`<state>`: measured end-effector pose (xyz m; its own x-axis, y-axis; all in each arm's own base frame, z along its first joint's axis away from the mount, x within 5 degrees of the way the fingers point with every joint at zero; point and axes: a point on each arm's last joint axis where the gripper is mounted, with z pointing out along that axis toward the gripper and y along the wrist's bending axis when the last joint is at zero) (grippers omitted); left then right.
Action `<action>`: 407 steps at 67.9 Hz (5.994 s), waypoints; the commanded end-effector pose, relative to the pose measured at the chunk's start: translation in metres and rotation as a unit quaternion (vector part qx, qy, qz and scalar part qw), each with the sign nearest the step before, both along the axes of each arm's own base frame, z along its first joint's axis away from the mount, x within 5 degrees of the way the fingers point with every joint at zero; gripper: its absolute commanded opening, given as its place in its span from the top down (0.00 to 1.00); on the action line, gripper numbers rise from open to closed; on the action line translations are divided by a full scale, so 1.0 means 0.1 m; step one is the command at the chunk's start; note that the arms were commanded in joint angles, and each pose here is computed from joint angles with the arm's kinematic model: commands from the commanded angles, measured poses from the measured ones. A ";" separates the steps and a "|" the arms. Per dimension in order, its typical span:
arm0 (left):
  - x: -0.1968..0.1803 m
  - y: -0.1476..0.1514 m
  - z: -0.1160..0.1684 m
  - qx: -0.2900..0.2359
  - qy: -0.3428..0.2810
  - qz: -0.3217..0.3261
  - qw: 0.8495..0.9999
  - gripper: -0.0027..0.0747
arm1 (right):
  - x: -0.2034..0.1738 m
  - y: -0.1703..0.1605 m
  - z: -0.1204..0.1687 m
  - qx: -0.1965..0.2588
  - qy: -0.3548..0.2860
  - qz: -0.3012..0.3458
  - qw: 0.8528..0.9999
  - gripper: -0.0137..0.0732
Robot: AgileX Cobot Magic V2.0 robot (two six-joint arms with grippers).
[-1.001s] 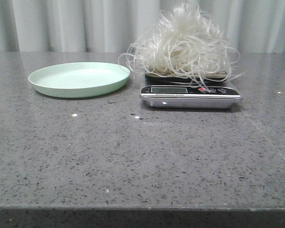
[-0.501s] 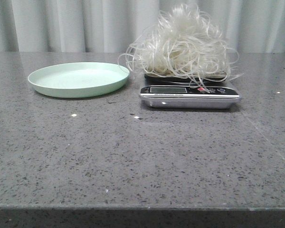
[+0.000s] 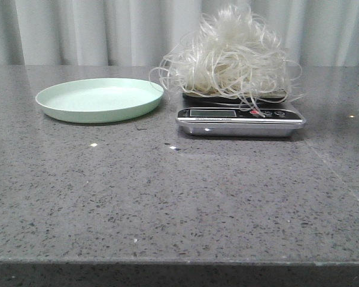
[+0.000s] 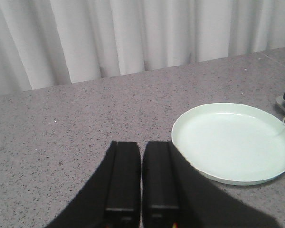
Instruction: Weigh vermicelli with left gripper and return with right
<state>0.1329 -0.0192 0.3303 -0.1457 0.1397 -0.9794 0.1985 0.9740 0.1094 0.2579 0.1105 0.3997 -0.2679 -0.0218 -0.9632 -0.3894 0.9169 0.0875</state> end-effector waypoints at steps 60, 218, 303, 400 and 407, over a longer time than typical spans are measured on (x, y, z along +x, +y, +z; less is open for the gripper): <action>0.00 0.01 0.16 -0.029 -0.040 0.012 0.999 0.79 | 0.84 0.47 -1.03 -0.208 0.099 0.081 0.970 0.19; -0.01 0.00 0.15 -0.049 -0.031 0.006 0.998 0.79 | 1.22 1.94 -0.07 -0.102 -0.043 0.185 0.977 0.67; -0.01 -0.02 0.14 -0.048 -0.020 -0.002 0.999 0.79 | 1.14 1.74 0.05 -0.137 0.022 0.195 0.971 0.25; -0.01 0.00 0.18 -0.071 -0.040 0.013 0.997 0.79 | -0.70 -0.88 0.48 -0.040 -0.108 -0.127 0.985 0.67; 0.00 0.01 0.18 -0.072 -0.041 0.014 0.997 0.79 | -0.98 -0.92 0.19 -0.035 -0.127 -0.135 0.982 0.67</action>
